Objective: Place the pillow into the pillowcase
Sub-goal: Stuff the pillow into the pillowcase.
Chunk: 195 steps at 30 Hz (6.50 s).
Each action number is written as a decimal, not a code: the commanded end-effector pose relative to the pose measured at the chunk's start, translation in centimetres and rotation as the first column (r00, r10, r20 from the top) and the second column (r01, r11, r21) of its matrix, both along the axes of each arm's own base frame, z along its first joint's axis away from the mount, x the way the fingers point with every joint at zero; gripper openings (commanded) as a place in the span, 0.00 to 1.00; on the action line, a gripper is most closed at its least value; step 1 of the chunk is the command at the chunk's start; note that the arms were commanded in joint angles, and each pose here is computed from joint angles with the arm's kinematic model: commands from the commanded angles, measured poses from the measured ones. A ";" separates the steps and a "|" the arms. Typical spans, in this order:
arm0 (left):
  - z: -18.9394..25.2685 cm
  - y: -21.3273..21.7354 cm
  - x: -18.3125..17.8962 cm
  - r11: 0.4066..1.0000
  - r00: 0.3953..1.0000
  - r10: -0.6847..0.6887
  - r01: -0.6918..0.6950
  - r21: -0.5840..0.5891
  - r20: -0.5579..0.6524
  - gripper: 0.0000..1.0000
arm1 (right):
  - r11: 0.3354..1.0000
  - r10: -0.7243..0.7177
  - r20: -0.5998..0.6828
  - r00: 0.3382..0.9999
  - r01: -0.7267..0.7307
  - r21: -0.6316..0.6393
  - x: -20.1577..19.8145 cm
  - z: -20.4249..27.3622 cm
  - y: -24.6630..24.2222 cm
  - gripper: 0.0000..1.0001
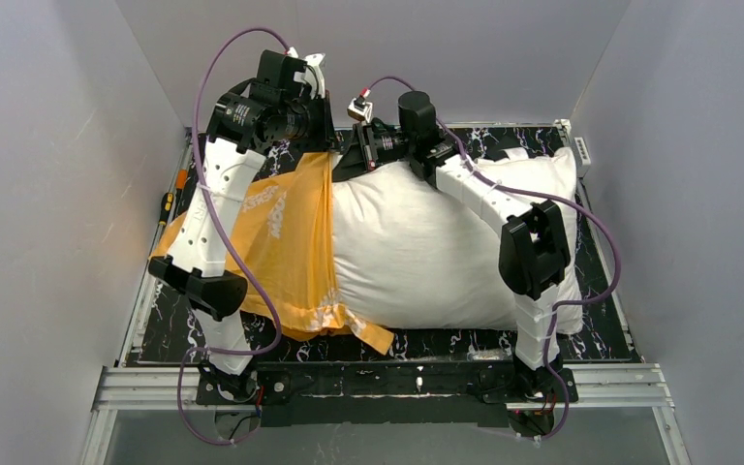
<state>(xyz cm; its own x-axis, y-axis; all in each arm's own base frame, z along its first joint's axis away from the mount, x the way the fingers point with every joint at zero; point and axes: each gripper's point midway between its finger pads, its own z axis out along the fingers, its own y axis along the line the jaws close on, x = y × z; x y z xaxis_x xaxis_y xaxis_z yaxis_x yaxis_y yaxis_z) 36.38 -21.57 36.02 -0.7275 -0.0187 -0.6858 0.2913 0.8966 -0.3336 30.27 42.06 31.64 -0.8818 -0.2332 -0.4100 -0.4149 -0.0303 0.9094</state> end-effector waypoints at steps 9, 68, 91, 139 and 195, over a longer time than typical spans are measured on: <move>9.2 -6.6 -1.9 0.902 0.940 -0.225 0.300 -0.311 0.255 0.00 | 0.934 0.206 0.063 0.977 -0.215 0.284 -5.8 7.9 2.1 0.01; -20.3 -0.8 -16.4 0.911 0.792 0.034 -0.275 -0.308 -0.609 0.71 | 0.811 -0.580 -0.203 0.789 0.584 -0.044 16.9 -5.2 -8.6 0.01; -28.6 -4.7 -16.3 0.956 0.706 -0.070 -0.153 -0.248 -0.704 0.00 | 0.792 -0.466 -0.294 0.835 0.542 0.282 16.0 10.3 -10.0 0.01; -3.4 -1.7 -0.2 0.990 0.988 0.138 -0.137 0.027 -0.064 0.46 | 0.895 -0.354 0.277 0.894 0.409 -0.179 4.0 0.2 -7.3 0.01; 13.2 -10.7 -6.3 0.776 0.912 -0.224 0.380 -0.503 0.343 0.00 | 0.963 -0.238 -0.029 0.971 0.240 0.123 4.8 1.8 -0.1 0.01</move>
